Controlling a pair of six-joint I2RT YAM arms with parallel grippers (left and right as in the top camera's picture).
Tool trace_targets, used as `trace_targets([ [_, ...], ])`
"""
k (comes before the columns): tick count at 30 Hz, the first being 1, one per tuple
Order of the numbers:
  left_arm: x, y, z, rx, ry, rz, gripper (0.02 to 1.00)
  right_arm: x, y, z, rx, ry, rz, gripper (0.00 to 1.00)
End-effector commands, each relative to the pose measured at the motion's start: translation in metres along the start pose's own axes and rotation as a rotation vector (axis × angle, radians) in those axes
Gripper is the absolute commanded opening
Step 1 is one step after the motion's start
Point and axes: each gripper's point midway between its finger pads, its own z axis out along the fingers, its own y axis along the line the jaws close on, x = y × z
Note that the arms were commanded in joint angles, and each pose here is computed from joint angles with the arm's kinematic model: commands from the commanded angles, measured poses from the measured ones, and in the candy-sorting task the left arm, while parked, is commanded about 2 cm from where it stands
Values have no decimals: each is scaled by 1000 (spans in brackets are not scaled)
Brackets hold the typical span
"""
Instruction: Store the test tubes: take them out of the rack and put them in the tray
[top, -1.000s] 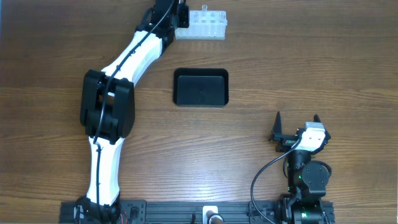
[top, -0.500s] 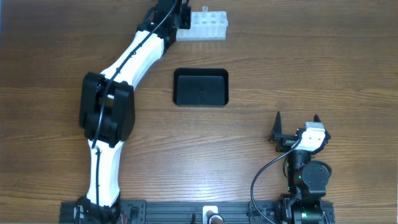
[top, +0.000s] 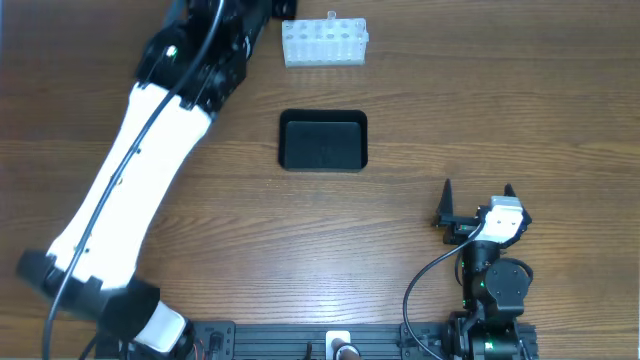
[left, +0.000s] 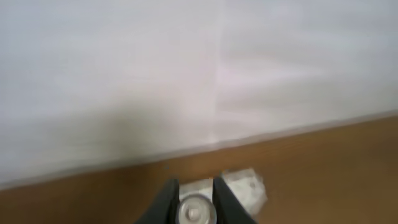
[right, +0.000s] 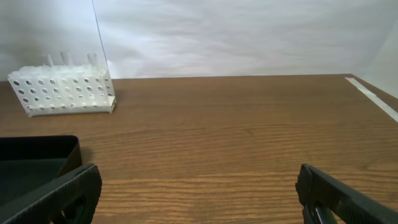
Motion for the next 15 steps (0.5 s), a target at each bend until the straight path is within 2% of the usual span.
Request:
trace_targets([
  [1,84,-21,9,-27,274,-64,148,2,-1,0,3,1,3,991],
  [9,212,-32,35,-112,569,-172,141,2,-1,0,3,1,3,993],
  [15,269,-37,53,-127,700,-150,141,2,-1,0,4,1,3,991],
])
